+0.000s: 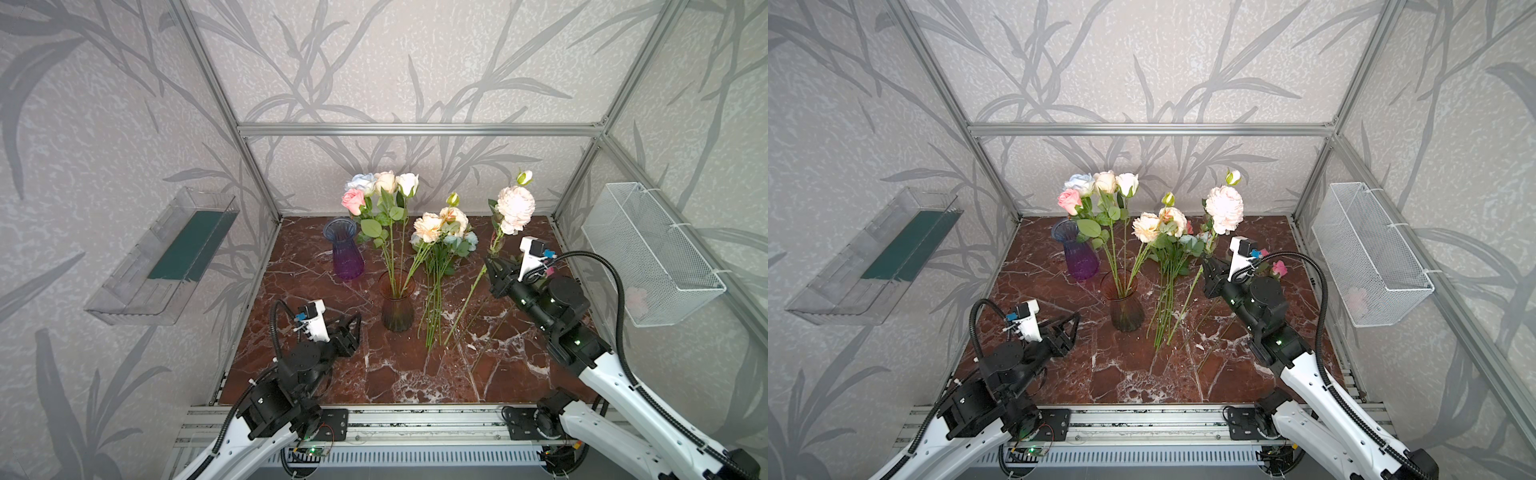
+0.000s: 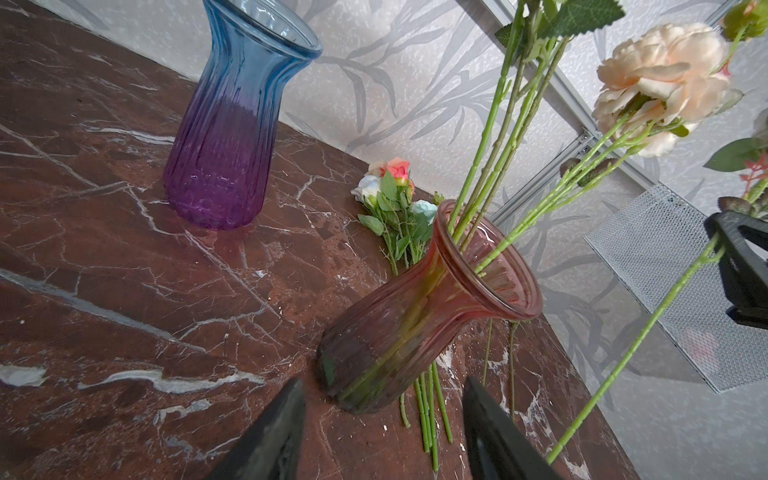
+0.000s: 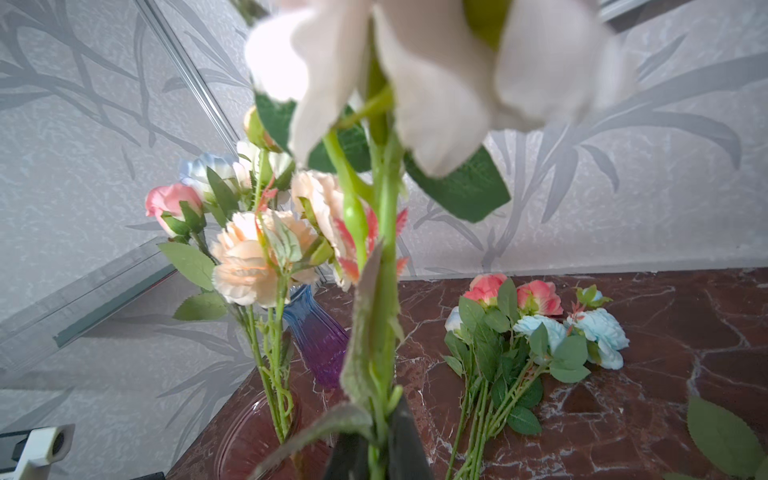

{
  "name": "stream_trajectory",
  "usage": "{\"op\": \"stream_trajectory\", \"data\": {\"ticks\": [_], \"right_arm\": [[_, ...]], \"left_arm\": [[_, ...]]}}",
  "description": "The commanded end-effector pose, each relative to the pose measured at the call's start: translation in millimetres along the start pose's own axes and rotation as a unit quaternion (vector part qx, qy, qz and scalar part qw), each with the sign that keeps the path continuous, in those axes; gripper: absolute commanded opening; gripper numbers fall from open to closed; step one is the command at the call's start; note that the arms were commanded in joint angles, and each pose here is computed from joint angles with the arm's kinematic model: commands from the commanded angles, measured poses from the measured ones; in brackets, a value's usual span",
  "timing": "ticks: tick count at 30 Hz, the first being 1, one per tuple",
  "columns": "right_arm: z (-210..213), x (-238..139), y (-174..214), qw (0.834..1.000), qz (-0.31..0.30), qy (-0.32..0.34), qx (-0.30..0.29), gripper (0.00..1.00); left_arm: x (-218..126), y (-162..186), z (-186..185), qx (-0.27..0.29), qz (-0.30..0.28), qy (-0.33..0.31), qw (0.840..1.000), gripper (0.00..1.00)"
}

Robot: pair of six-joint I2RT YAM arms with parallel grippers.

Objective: Arrange the flowers into the vase
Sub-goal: 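Carry the pale pink rose upright toward the pink vase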

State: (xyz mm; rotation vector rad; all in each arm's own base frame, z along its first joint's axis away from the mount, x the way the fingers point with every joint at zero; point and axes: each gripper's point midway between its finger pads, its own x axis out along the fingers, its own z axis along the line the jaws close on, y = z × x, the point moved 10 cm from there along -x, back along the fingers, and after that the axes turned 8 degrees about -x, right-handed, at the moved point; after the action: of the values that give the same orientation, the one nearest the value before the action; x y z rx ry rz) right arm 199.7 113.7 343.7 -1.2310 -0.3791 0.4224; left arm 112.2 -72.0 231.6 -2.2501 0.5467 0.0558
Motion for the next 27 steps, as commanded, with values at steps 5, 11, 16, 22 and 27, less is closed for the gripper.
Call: {"op": "stream_trajectory", "data": {"ticks": [5,11,16,22,27], "right_arm": [[22.9,-11.1,-46.6,0.996,-0.075,-0.022,-0.041,0.06],[54.7,-4.0,-76.8,0.99,-0.102,-0.07,-0.073,0.06],[87.3,10.4,-97.4,0.981,-0.12,-0.115,-0.101,0.06],[116.6,36.6,-111.3,0.973,-0.136,-0.146,-0.119,0.06],[133.3,58.0,-122.1,0.968,-0.15,-0.159,-0.126,0.06]], "left_arm": [[-1.8,-7.5,-0.2,-0.017,-0.036,-0.009,0.999,0.62],[-4.2,-8.1,3.4,-0.03,-0.047,-0.017,0.998,0.62],[-7.0,-8.6,3.9,-0.044,-0.052,-0.006,0.998,0.61],[-10.3,-10.1,5.0,-0.045,-0.059,-0.003,0.997,0.62],[-13.2,-11.9,4.8,-0.05,-0.069,0.007,0.996,0.61]]}}
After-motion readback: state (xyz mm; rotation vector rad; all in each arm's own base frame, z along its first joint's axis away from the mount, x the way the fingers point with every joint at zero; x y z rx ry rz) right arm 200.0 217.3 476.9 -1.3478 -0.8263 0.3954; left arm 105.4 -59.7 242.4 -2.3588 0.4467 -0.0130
